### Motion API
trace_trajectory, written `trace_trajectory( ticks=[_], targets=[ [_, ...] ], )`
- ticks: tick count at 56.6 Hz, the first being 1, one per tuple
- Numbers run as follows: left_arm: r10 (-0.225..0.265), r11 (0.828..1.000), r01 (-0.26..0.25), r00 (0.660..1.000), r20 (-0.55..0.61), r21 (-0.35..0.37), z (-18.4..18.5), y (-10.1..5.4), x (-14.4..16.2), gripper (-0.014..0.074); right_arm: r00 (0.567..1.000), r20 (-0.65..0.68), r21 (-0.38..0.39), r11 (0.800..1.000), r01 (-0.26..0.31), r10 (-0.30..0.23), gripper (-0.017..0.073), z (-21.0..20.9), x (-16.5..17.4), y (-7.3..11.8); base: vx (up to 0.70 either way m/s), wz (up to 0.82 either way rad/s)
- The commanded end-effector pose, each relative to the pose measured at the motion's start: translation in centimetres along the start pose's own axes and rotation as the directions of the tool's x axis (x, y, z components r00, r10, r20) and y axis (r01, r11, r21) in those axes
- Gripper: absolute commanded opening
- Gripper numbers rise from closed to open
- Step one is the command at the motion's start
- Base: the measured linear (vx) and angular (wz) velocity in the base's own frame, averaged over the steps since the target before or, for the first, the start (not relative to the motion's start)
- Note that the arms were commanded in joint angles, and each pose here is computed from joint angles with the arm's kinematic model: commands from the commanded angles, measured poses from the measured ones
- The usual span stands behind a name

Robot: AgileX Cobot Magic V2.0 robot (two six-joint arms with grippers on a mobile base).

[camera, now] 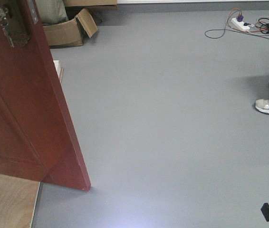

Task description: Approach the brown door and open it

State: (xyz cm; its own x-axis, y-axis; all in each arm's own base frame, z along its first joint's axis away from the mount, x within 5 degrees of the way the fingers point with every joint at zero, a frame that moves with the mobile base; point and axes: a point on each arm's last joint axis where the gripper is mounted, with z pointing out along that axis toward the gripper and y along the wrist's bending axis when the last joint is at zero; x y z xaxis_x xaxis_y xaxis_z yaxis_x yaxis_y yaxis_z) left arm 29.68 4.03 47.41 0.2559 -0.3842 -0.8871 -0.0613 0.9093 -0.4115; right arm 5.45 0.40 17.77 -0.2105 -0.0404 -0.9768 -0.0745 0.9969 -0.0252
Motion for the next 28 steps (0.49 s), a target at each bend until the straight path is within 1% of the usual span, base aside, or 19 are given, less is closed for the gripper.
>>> trace_trajectory(
  ticks=[1, 28],
  targets=[
    [-0.002, 1.0, -0.002, 0.993, 0.122, 0.03, -0.85, -0.92, -2.51, -0.0006, 0.996, 0.09, 0.004, 1.0, 0.012, -0.012, 0.0, -0.07, -0.67, -0.03, 0.14, -0.03],
    [-0.001, 1.0, -0.002, 0.993, 0.115, 0.03, -0.85, -0.92, -2.44, -0.0006, 0.996, 0.09, 0.004, 1.0, 0.012, -0.012, 0.0, -0.07, -0.67, -0.03, 0.12, -0.02]
  ],
)
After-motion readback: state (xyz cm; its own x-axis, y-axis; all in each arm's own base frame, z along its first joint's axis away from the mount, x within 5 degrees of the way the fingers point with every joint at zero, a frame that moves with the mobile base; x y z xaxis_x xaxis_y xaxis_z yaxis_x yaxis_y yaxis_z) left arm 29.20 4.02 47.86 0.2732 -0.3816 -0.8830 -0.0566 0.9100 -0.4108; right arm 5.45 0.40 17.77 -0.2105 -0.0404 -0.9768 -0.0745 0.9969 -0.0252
